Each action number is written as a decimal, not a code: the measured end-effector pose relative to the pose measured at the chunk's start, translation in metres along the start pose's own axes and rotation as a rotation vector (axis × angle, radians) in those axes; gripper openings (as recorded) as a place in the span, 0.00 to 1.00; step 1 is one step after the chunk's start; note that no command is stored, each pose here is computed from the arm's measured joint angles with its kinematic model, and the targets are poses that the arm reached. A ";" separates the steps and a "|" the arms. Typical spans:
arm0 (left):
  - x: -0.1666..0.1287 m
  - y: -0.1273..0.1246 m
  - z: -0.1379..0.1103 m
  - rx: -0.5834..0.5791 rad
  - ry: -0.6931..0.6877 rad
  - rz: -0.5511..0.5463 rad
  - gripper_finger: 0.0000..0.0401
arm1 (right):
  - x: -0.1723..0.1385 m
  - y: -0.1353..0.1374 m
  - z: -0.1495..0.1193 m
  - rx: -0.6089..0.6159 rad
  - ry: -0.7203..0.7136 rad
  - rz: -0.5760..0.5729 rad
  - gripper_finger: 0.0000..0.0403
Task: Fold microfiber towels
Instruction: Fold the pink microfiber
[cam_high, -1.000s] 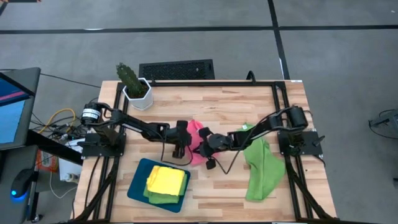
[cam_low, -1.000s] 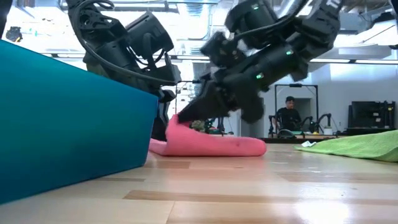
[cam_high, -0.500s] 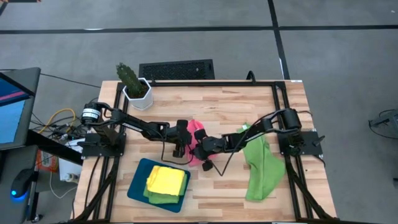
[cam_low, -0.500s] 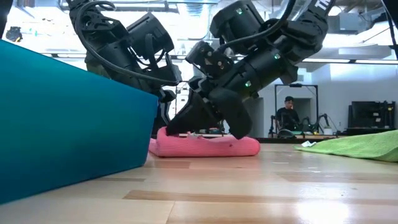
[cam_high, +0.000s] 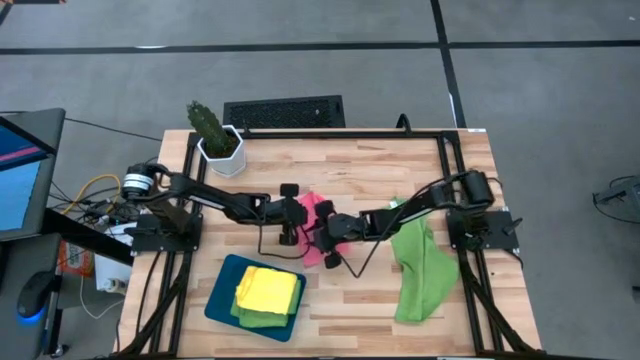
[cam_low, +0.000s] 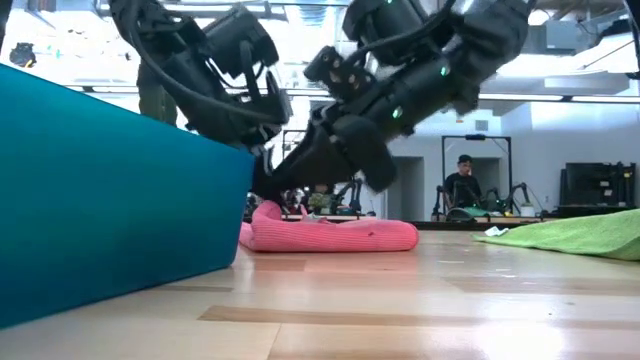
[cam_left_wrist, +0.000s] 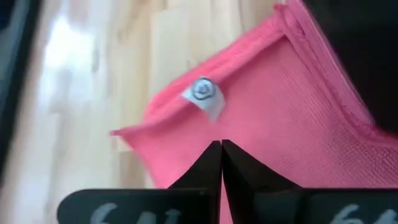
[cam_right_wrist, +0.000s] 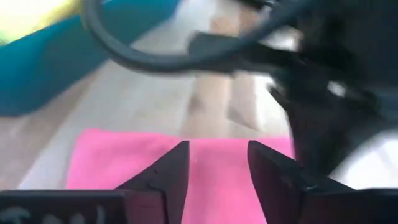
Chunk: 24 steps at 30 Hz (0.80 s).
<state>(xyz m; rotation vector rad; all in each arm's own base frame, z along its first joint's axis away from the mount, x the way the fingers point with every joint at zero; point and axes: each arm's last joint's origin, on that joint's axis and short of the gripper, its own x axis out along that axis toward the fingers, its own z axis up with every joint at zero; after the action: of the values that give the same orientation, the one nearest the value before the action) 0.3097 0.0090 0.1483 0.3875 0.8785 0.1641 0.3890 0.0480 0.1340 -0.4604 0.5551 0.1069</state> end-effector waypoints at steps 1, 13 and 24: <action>-0.005 0.002 0.001 0.003 -0.002 0.011 0.01 | -0.006 -0.004 0.002 0.003 0.019 -0.012 0.47; -0.044 -0.009 0.024 -0.019 -0.229 -0.258 0.01 | -0.025 -0.056 -0.034 0.243 0.158 -0.052 0.43; -0.021 -0.042 0.019 0.034 -0.159 -0.224 0.01 | -0.007 -0.049 -0.054 0.258 0.219 -0.070 0.42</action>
<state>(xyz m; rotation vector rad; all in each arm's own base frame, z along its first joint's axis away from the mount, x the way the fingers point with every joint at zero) 0.3106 -0.0408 0.1576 0.3263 0.7622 -0.0872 0.3677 -0.0197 0.1167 -0.2405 0.7557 -0.0825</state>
